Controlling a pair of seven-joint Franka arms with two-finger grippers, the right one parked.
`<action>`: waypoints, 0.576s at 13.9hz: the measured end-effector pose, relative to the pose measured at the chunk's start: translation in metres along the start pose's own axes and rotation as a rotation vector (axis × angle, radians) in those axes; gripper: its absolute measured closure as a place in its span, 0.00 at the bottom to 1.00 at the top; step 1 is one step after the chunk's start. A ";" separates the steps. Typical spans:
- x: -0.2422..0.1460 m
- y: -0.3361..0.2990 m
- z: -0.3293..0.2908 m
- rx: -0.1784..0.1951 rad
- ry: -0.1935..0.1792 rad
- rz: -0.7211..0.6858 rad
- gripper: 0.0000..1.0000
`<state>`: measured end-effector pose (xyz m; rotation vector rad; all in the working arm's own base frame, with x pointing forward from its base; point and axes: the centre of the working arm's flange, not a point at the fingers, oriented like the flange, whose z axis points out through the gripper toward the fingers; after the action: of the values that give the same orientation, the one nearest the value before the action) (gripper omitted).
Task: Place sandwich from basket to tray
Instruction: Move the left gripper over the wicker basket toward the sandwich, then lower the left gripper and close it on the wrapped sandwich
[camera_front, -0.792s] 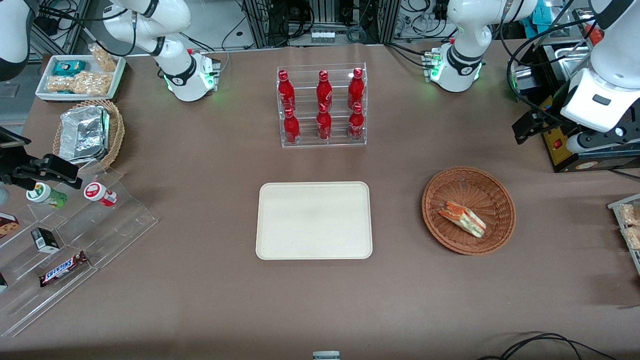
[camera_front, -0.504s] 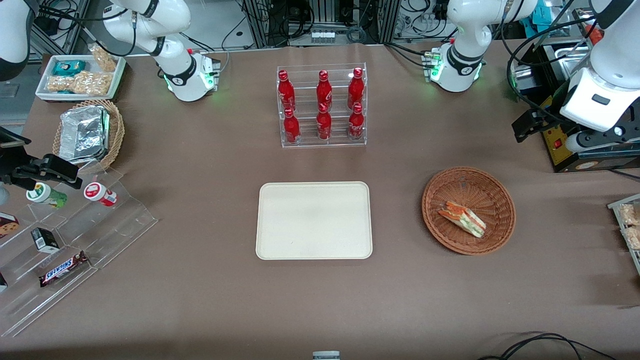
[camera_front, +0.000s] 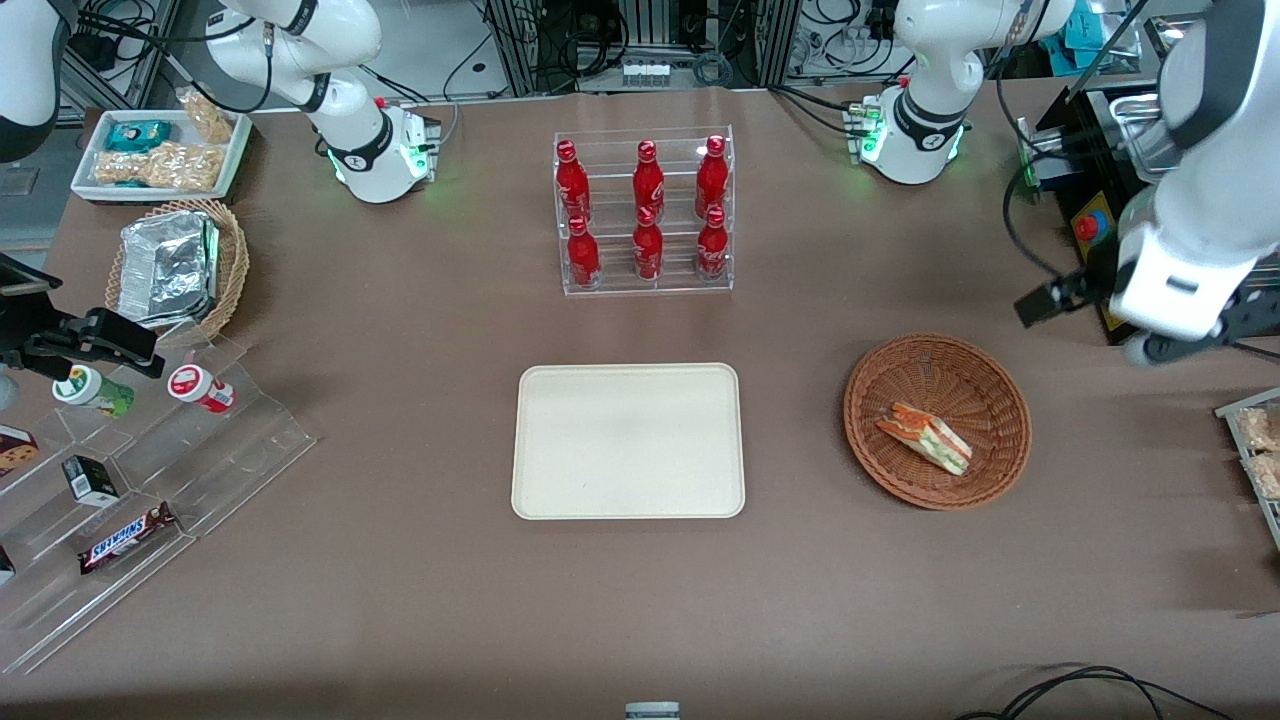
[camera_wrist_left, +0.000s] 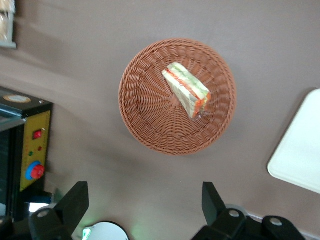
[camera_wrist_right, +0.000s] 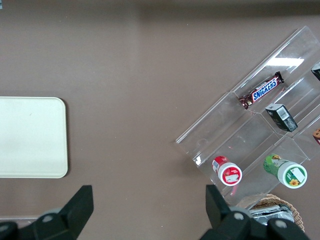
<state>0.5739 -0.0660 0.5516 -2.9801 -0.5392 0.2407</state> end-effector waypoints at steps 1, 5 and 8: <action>0.014 0.002 0.020 0.002 -0.025 -0.014 0.00; 0.061 0.021 0.096 -0.006 -0.066 -0.323 0.00; 0.081 0.037 0.141 -0.044 -0.050 -0.510 0.00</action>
<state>0.6370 -0.0617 0.3974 -2.7562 -1.2878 0.2566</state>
